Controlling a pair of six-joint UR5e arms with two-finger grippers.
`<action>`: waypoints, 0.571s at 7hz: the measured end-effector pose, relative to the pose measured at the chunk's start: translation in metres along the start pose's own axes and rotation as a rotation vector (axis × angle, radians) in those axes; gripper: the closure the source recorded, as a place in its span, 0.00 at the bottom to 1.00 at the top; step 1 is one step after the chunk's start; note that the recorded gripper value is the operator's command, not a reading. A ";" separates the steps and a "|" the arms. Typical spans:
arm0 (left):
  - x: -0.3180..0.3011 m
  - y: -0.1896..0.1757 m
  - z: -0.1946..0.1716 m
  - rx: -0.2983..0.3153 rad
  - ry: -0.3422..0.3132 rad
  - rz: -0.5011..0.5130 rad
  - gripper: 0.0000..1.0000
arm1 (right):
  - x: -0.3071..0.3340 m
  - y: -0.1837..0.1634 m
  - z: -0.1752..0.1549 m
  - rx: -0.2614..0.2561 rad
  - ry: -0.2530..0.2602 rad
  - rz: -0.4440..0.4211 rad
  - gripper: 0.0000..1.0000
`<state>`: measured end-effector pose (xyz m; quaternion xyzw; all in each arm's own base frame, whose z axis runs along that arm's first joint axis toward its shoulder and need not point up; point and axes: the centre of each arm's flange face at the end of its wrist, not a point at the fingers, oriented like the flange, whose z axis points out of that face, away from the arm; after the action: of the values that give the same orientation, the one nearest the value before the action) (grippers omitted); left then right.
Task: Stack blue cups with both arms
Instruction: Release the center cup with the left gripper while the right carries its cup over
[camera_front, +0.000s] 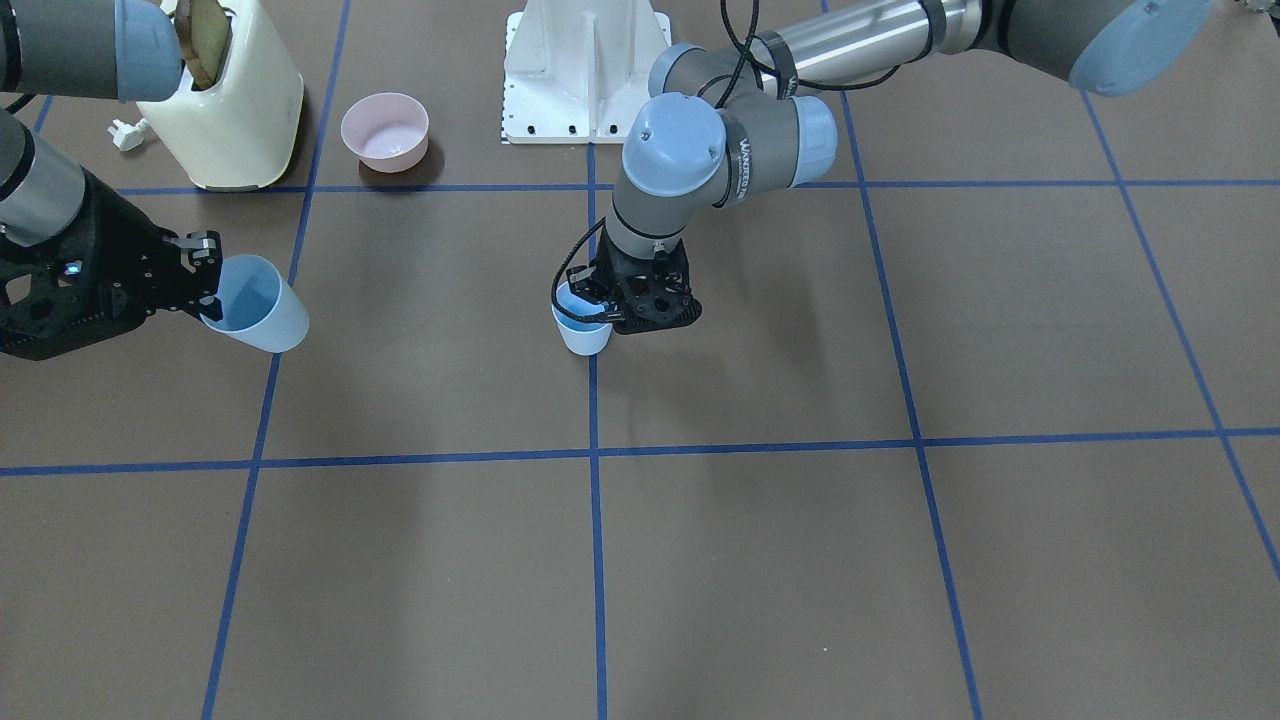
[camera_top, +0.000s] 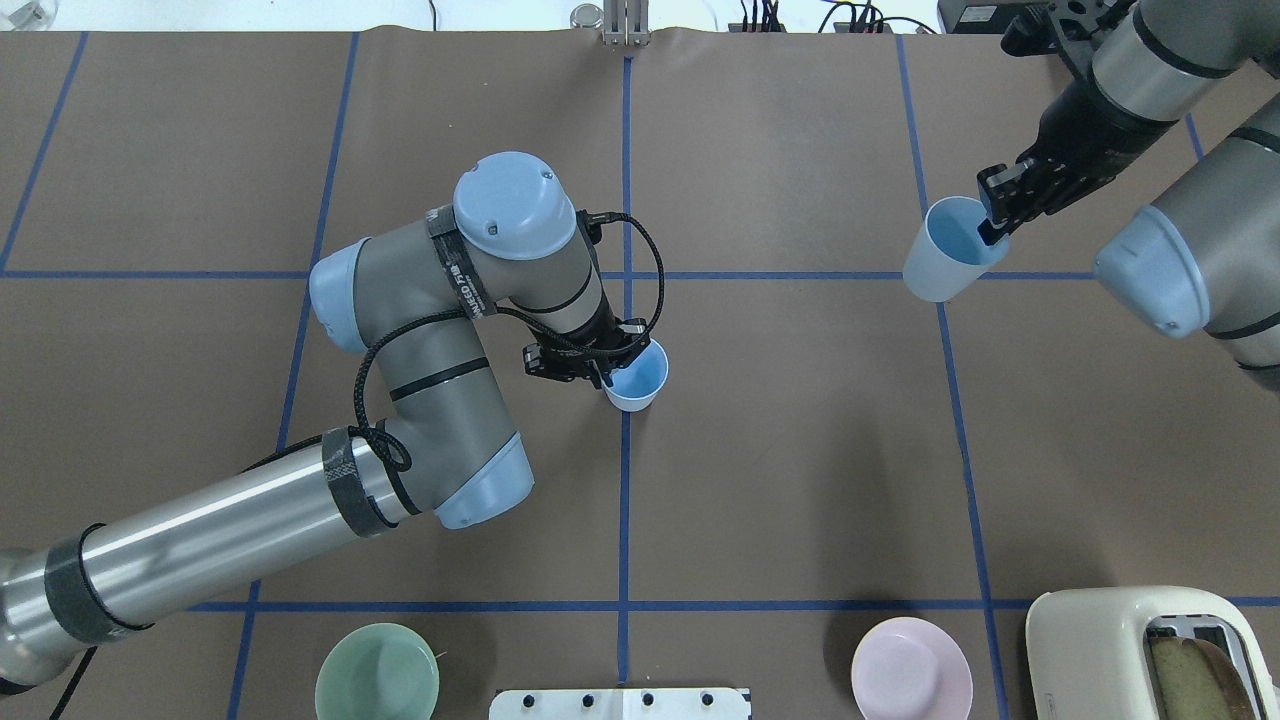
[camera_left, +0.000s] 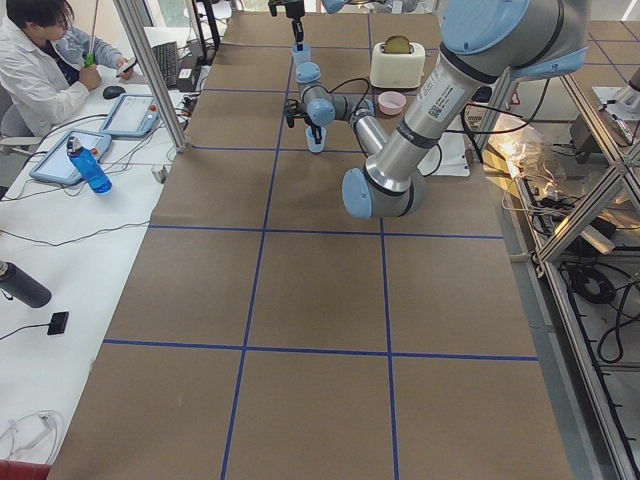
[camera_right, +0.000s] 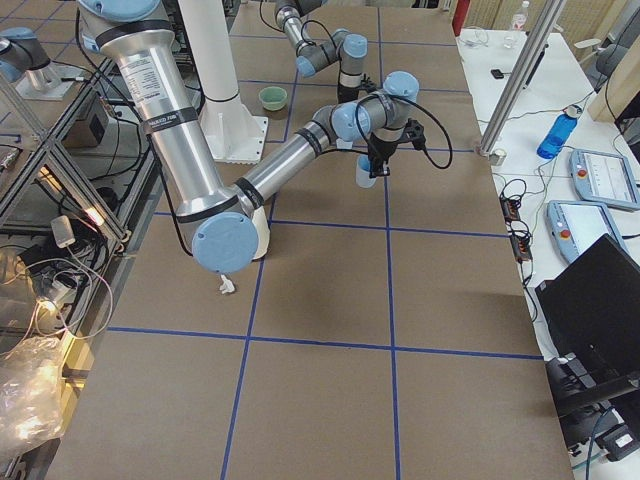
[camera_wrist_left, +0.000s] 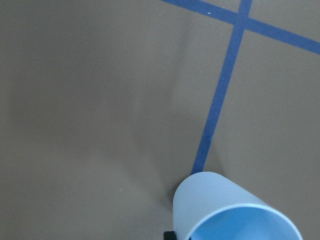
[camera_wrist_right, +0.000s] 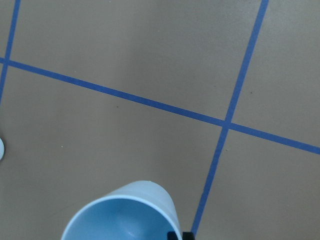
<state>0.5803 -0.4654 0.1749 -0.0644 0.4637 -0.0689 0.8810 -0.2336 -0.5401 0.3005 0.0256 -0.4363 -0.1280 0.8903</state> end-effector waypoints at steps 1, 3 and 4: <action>-0.003 -0.005 -0.010 0.011 0.012 0.013 0.02 | -0.008 -0.002 -0.001 0.000 -0.008 0.005 1.00; -0.019 -0.021 -0.038 0.031 0.039 0.008 0.02 | -0.046 -0.006 0.000 -0.005 -0.041 0.038 1.00; -0.033 -0.035 -0.054 0.020 0.053 0.004 0.02 | -0.072 -0.007 0.002 -0.009 -0.057 0.056 1.00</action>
<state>0.5146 -0.4968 0.1772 -0.0528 0.4863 -0.0735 0.8691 -0.2791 -0.5287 0.2452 0.0058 -0.4612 -0.1058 0.8809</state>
